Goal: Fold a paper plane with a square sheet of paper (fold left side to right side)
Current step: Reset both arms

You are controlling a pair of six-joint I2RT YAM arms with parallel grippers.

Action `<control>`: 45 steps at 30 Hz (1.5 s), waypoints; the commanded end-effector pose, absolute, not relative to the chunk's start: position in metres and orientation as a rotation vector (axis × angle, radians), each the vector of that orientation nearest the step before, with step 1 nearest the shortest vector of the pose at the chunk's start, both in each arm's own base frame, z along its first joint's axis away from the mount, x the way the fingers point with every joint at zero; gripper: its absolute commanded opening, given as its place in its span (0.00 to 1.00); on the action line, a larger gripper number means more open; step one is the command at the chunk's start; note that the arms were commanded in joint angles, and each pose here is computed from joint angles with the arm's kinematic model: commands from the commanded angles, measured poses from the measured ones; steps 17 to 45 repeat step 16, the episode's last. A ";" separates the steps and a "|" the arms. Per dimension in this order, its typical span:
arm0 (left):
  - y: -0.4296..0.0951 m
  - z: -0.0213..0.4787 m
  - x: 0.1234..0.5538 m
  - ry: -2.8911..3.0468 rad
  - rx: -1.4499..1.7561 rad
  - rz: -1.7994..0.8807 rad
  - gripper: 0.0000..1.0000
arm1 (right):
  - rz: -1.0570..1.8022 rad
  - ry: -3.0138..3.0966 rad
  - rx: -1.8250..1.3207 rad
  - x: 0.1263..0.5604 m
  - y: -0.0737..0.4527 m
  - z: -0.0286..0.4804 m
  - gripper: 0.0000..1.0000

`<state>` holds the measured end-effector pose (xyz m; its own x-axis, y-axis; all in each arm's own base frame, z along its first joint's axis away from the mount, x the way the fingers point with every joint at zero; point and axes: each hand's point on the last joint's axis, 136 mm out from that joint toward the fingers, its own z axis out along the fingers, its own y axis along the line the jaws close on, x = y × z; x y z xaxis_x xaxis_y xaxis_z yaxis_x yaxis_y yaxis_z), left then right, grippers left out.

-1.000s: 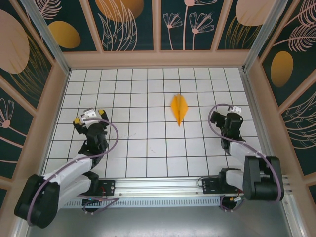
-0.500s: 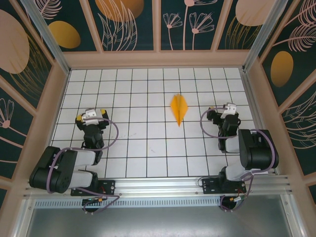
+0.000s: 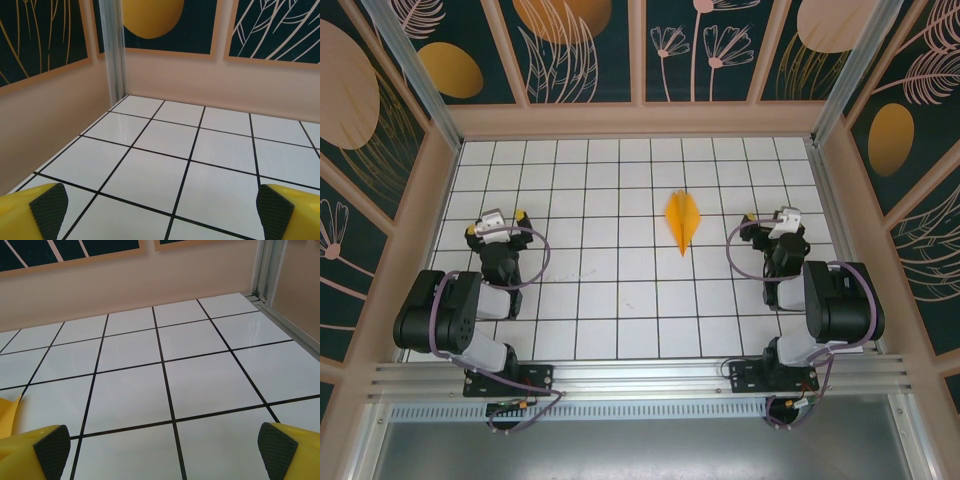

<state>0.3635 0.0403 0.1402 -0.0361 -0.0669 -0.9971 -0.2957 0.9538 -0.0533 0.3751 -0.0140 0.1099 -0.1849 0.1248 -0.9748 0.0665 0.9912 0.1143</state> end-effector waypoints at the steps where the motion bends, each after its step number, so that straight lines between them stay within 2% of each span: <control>1: 0.039 0.140 0.366 1.607 -0.297 0.150 0.99 | 0.063 1.712 0.119 0.376 -0.011 0.121 0.99; 45: 0.039 0.140 0.366 1.604 -0.296 0.150 0.98 | 0.064 1.715 0.115 0.377 -0.011 0.120 0.99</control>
